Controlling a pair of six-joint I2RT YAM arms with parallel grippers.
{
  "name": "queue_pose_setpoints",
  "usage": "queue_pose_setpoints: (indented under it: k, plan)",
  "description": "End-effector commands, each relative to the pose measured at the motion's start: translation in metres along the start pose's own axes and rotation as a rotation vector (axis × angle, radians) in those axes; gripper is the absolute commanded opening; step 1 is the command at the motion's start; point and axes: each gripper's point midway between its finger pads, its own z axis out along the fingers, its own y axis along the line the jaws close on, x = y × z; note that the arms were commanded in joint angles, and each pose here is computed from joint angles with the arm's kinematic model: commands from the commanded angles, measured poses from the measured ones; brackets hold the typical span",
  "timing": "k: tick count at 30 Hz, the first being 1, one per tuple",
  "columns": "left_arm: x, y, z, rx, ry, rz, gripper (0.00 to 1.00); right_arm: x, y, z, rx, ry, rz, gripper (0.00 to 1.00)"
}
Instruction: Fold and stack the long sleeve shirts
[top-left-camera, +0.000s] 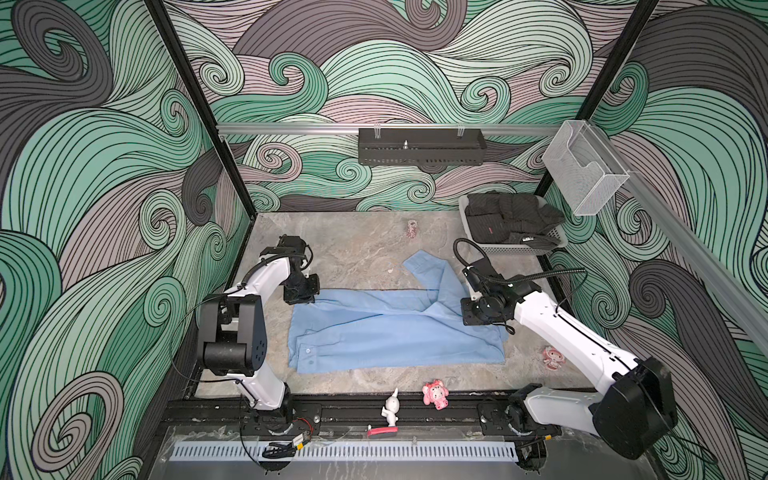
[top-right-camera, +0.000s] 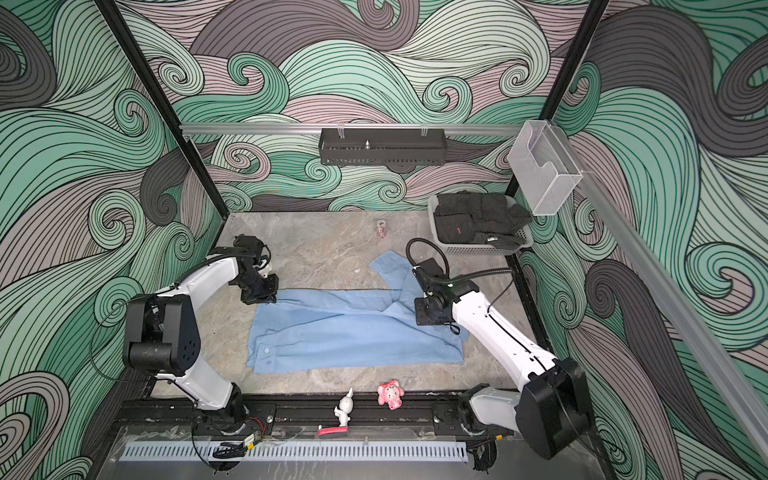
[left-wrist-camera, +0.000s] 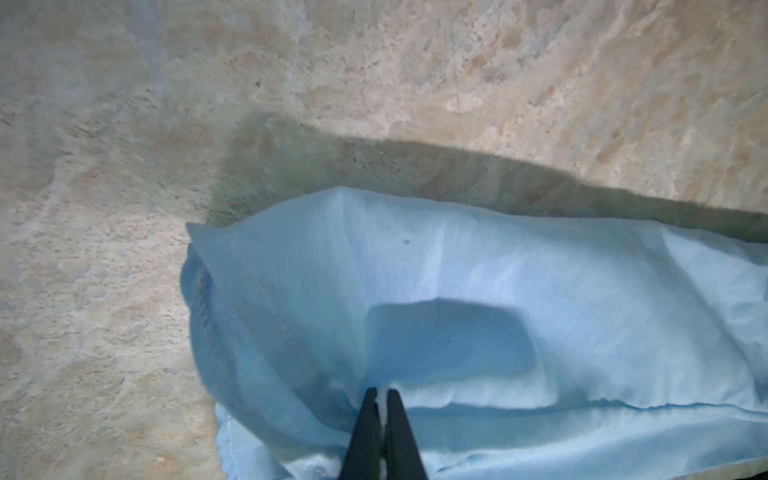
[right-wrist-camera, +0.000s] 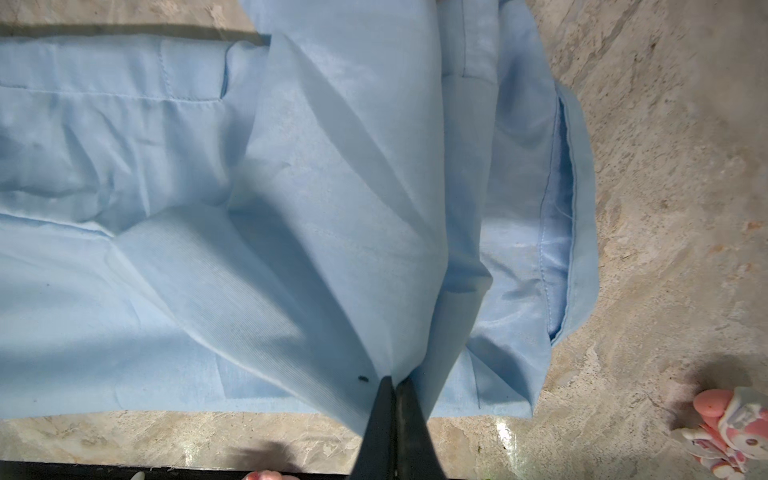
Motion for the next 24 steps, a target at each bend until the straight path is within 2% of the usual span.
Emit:
queue_pose_setpoints:
  k: [1,8,16,20,24]
  plan:
    - [0.004,0.007,0.001,-0.048,0.011,-0.022,0.05,0.003,0.004,0.001,-0.02,-0.005,0.02,0.01]
    - [0.01,0.012,-0.004,-0.073,0.008,-0.032,0.14,0.014,0.001,0.005,-0.013,0.011,0.016,0.01]
    - [0.015,0.023,-0.03,-0.136,-0.044,-0.088,0.44,0.025,-0.002,0.007,-0.008,0.025,0.009,0.03]
    - [0.007,-0.003,-0.046,-0.008,-0.092,-0.095,0.46,0.027,-0.001,0.008,-0.009,0.033,0.002,0.08]
    - [0.001,-0.039,-0.036,0.092,-0.08,-0.077,0.45,0.03,0.001,0.011,-0.016,0.047,-0.005,0.1]
